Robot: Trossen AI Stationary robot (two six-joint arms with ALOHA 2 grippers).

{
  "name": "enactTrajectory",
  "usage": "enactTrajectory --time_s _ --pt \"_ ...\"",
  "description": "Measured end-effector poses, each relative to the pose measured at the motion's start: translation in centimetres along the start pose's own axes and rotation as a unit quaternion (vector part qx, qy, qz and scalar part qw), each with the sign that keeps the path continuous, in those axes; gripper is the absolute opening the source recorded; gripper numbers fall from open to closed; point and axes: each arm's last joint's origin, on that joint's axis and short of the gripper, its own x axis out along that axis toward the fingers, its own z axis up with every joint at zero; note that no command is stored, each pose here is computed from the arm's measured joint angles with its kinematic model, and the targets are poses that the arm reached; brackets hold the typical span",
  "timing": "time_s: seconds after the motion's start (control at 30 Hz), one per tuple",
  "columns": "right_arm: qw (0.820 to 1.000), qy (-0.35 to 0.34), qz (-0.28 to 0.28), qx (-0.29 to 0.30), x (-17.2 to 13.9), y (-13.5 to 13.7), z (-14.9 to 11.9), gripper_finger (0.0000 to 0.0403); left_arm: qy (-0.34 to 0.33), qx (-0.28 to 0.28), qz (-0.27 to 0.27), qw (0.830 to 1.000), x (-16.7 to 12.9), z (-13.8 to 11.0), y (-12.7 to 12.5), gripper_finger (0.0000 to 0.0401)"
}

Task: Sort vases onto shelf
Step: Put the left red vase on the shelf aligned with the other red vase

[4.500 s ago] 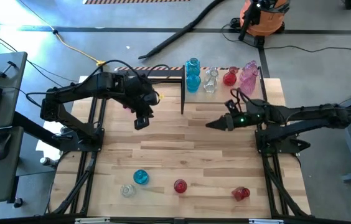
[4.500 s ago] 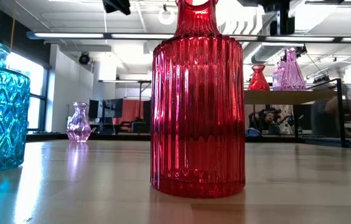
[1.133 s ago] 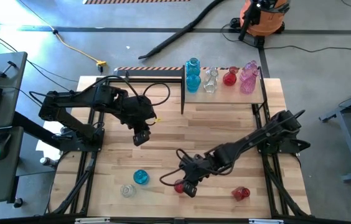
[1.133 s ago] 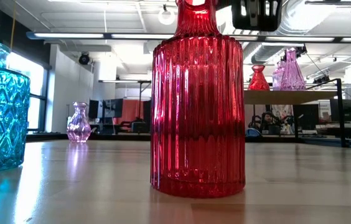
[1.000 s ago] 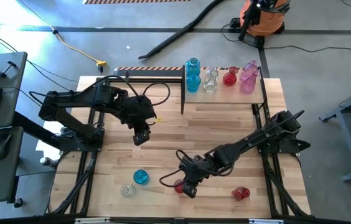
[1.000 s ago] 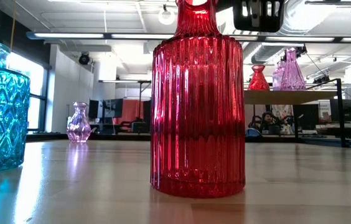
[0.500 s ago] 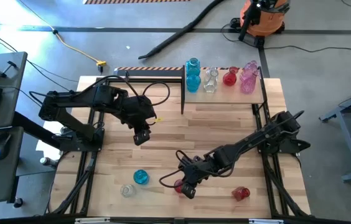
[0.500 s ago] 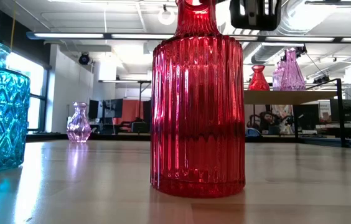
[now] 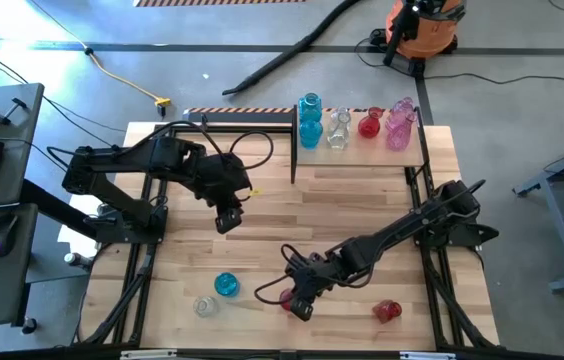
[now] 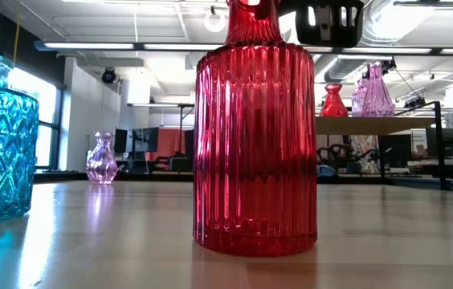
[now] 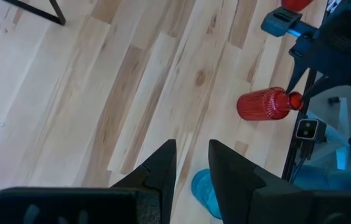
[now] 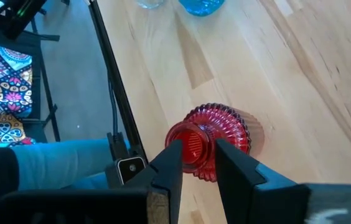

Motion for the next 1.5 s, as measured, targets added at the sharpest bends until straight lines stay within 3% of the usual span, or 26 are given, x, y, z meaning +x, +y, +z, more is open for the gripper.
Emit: enactTrajectory --time_s 0.73,1.13,1.5 --pt "1.0 0.015 -0.018 0.013 1.4 -0.4 -0.4 0.007 -0.006 0.0 -0.003 1.0 0.0 0.1 -0.1 0.0086" --pt "1.0 0.016 -0.024 0.012 1.4 -0.5 -0.4 0.0007 -0.007 0.0 -0.001 1.0 0.0 0.1 -0.1 0.0086" --pt "0.999 0.019 -0.031 0.024 1.4 -0.6 -0.5 0.0003 -0.008 0.0 0.0 1.0 0.0 0.1 -0.1 0.0086"
